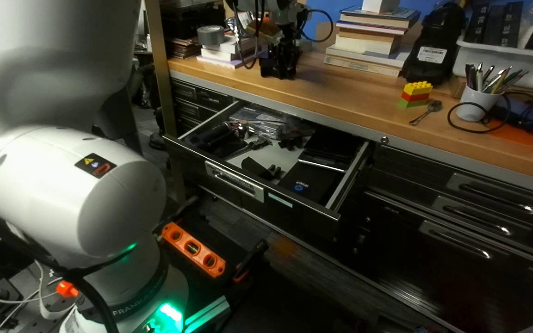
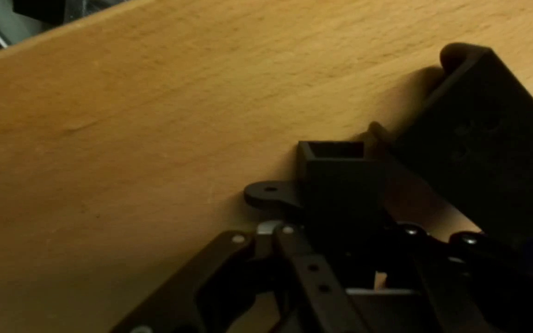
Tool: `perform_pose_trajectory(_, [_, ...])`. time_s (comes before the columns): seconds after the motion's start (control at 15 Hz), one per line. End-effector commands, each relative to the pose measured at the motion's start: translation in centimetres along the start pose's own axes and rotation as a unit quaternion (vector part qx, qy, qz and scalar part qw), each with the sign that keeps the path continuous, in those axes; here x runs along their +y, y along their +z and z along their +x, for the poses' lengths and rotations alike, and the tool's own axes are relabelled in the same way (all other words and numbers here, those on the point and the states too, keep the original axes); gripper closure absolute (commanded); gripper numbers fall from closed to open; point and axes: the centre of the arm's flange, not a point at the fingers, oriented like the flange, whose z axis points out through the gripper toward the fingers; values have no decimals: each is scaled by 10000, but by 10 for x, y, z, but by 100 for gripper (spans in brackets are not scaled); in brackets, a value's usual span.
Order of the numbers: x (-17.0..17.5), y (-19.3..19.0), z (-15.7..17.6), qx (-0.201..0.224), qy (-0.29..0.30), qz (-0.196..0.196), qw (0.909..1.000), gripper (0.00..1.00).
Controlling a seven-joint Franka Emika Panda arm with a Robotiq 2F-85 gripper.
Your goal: Open the topmost drawer, remove some things from it and put them on the table
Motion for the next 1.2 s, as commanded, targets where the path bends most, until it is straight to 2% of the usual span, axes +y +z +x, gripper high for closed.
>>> perform_pose_trajectory(0.0, [-14, -6, 28, 99, 27, -167, 9998, 88])
perform_pose_trajectory(0.53, [18, -5, 46, 386, 217, -820, 9956, 88])
perform_pose_trajectory(0.6, [22, -4, 47, 374, 248, -867, 9952, 85])
perform_pose_trajectory(0.67, [25, -3, 47, 363, 274, -909, 9948, 40])
perform_pose_trajectory(0.73, [29, -2, 46, 298, 272, -921, 9949, 39])
perform_pose_trajectory(1.07, [55, -10, 29, -144, 342, -912, 9951, 3])
perform_pose_trajectory(1.13, [64, -17, 24, -242, 383, -892, 9950, 0])
